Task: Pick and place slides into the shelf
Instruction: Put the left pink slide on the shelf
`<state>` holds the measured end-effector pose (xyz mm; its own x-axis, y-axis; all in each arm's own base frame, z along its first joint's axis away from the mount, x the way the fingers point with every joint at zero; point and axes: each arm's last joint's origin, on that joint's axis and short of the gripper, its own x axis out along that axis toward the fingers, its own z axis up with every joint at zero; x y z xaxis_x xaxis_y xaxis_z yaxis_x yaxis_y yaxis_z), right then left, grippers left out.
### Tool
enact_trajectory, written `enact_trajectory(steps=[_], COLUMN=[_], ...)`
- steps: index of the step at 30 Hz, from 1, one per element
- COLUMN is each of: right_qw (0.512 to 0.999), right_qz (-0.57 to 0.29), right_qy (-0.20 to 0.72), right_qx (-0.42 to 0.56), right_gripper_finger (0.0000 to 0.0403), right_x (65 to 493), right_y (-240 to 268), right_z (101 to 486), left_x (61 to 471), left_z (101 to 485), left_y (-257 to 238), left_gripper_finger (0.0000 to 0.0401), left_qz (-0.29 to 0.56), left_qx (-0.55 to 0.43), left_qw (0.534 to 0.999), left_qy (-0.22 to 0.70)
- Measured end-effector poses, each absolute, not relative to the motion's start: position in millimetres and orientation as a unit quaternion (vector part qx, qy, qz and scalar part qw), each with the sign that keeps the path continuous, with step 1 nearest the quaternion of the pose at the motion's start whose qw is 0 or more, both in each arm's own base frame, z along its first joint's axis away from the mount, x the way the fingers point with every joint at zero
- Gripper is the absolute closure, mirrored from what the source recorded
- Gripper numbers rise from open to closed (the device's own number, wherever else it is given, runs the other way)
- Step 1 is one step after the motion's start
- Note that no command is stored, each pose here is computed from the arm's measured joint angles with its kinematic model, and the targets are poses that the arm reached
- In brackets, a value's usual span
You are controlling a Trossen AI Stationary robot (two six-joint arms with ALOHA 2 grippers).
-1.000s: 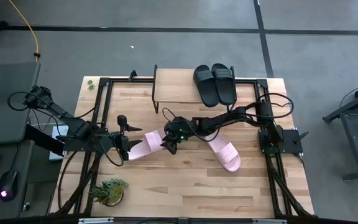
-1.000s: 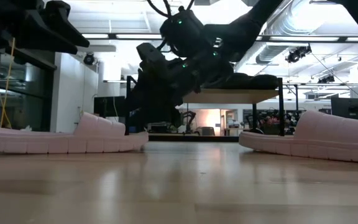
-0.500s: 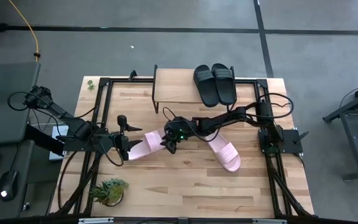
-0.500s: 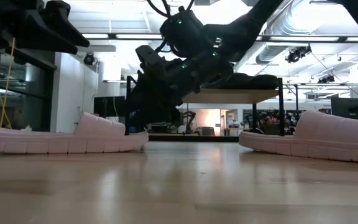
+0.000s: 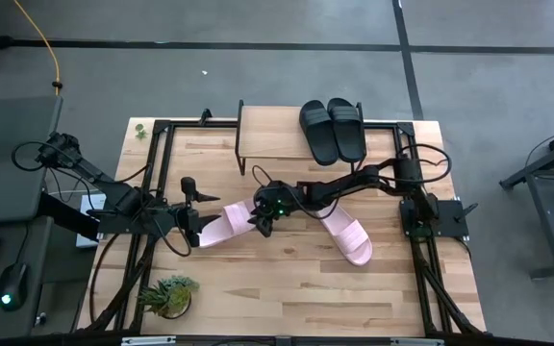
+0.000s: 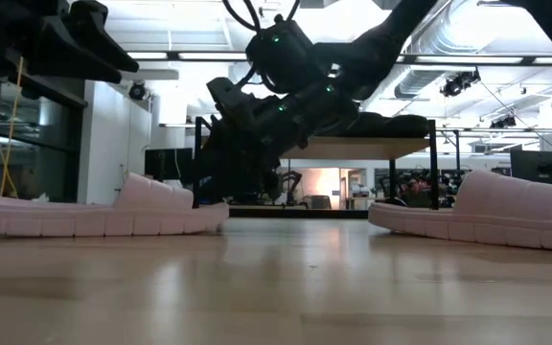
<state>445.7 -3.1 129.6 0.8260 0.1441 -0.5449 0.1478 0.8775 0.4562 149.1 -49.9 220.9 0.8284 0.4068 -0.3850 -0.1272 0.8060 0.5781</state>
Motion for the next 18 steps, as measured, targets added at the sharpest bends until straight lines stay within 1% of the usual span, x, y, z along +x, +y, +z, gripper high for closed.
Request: enact_trajectory(steps=[18], right_qw=[0.926], right_qz=[0.005], right_qy=[0.279], right_qx=[0.253], right_gripper_finger=[0.0237], right_x=[448.2], right_y=[-3.0], right_z=[129.7], left_x=[149.4], left_z=[221.4], left_y=[-50.1], left_gripper_finger=[0.0176], left_qz=[0.144], left_qx=[0.282], left_qw=[0.914], left_qy=[0.253])
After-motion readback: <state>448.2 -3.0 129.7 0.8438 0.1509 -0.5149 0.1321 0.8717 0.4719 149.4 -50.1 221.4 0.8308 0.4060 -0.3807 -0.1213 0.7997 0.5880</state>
